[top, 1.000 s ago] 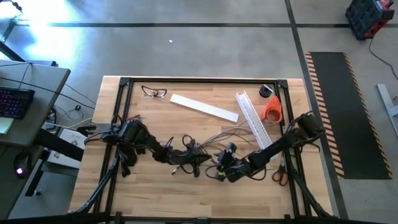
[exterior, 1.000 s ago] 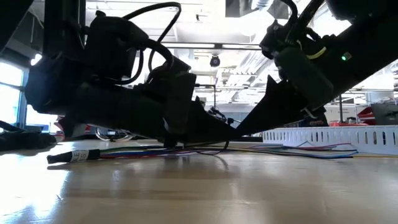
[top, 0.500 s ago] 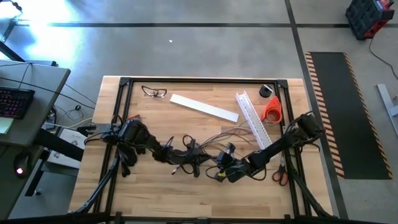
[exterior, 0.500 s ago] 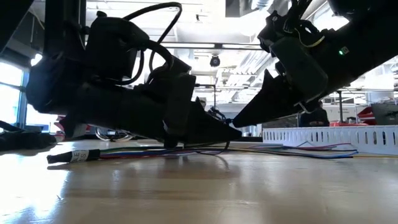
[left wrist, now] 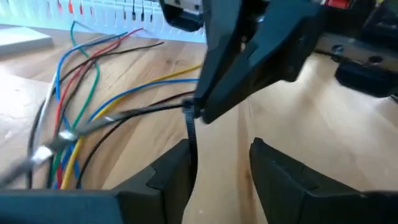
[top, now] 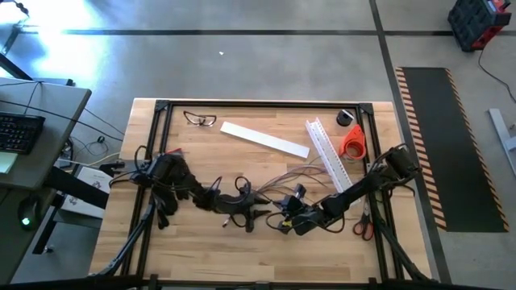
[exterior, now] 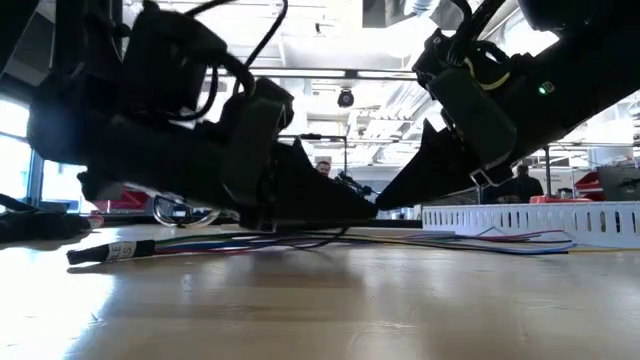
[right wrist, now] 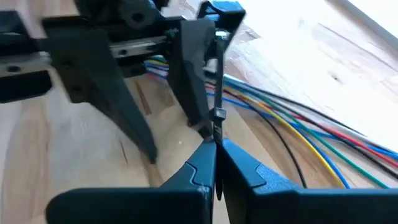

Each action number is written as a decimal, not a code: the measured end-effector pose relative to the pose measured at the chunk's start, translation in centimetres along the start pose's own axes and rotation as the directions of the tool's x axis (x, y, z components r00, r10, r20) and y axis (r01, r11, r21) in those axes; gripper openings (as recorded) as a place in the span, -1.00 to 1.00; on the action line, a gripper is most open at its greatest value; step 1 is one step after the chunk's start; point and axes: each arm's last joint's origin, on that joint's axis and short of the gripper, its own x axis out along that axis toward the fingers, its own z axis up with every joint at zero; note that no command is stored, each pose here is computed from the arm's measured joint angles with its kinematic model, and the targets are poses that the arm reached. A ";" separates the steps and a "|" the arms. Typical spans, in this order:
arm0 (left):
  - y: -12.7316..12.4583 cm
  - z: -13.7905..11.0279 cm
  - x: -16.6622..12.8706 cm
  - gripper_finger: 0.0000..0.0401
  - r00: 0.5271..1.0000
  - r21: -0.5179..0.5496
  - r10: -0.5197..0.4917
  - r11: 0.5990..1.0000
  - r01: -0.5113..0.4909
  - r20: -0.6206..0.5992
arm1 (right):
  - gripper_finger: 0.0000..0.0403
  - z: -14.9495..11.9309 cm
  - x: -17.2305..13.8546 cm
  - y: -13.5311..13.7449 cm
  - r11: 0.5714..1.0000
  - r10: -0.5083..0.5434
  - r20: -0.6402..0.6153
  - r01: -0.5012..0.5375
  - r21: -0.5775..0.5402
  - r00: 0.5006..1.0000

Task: Ziptie cables
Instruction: Wrap the cables using a zip tie

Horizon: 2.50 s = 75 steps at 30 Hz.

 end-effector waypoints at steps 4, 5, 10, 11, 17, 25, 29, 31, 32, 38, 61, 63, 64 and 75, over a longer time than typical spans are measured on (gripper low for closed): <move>-0.7 0.5 -0.5 -0.32 0.999 0.035 0.051 0.998 -0.051 -0.007 | -1.00 0.0 0.0 0.0 1.000 -0.015 0.010 0.015 -0.010 1.000; -0.8 0.6 -0.5 -0.33 0.998 0.045 0.069 0.997 -0.069 -0.005 | -1.00 0.0 0.0 0.0 1.000 -0.019 0.013 0.019 -0.022 1.000; -0.9 0.7 -0.7 -0.39 0.990 0.089 0.138 0.986 -0.139 0.010 | -1.00 0.1 -0.1 0.1 0.995 -0.003 0.019 0.004 -0.097 1.000; -0.8 0.8 -0.7 -0.39 0.990 0.094 0.143 0.985 -0.143 0.013 | -1.00 0.1 -0.1 0.2 0.994 0.013 0.013 -0.011 -0.108 1.000; -0.5 1.5 -0.4 -0.39 0.996 0.065 0.076 0.995 -0.078 0.040 | -1.00 0.0 -0.3 0.5 0.990 0.027 0.016 -0.025 -0.140 1.000; -0.9 1.6 -0.8 -0.52 0.995 0.036 -0.004 0.999 0.008 -0.102 | -1.00 0.2 0.1 -0.2 0.999 -0.035 0.028 0.035 -0.002 0.999; -1.3 2.8 -1.2 -0.63 0.988 0.018 -0.076 0.997 0.080 -0.138 | -1.00 0.2 0.5 -0.8 0.996 -0.072 0.014 0.072 0.054 0.997; -1.5 3.6 -1.4 -0.67 0.990 0.053 -0.075 0.995 0.082 -0.119 | -1.00 0.2 0.6 -1.0 0.995 -0.084 0.000 0.084 0.052 0.996; -1.5 4.0 -1.5 -0.69 0.992 0.077 -0.066 0.994 0.074 -0.104 | -1.00 0.1 0.6 -1.1 0.995 -0.089 -0.007 0.089 0.041 0.996; -0.2 5.5 -1.2 -0.69 0.998 0.261 -0.019 0.965 0.034 -0.056 | -1.00 0.0 0.7 -1.1 0.998 -0.067 -0.033 0.067 -0.009 0.997; 3.8 6.8 1.2 -0.38 0.982 0.620 -0.032 0.772 0.141 -0.184 | -1.00 1.7 -0.3 -1.0 1.000 -0.004 -0.014 0.005 0.020 1.000; 3.8 6.8 1.4 -0.42 0.977 0.630 -0.023 0.761 0.156 -0.214 | -1.00 1.7 -0.3 -1.0 1.000 -0.003 -0.015 0.003 0.021 1.000; 3.7 6.8 1.4 -0.45 0.974 0.633 -0.024 0.756 0.164 -0.224 | -1.00 1.7 -0.3 -1.0 1.000 -0.002 -0.015 0.002 0.021 1.000; 3.6 6.9 1.6 -0.93 0.970 0.627 -0.031 0.758 0.180 -0.242 | -1.00 1.6 -0.4 -1.0 1.000 -0.003 -0.016 0.003 0.019 1.000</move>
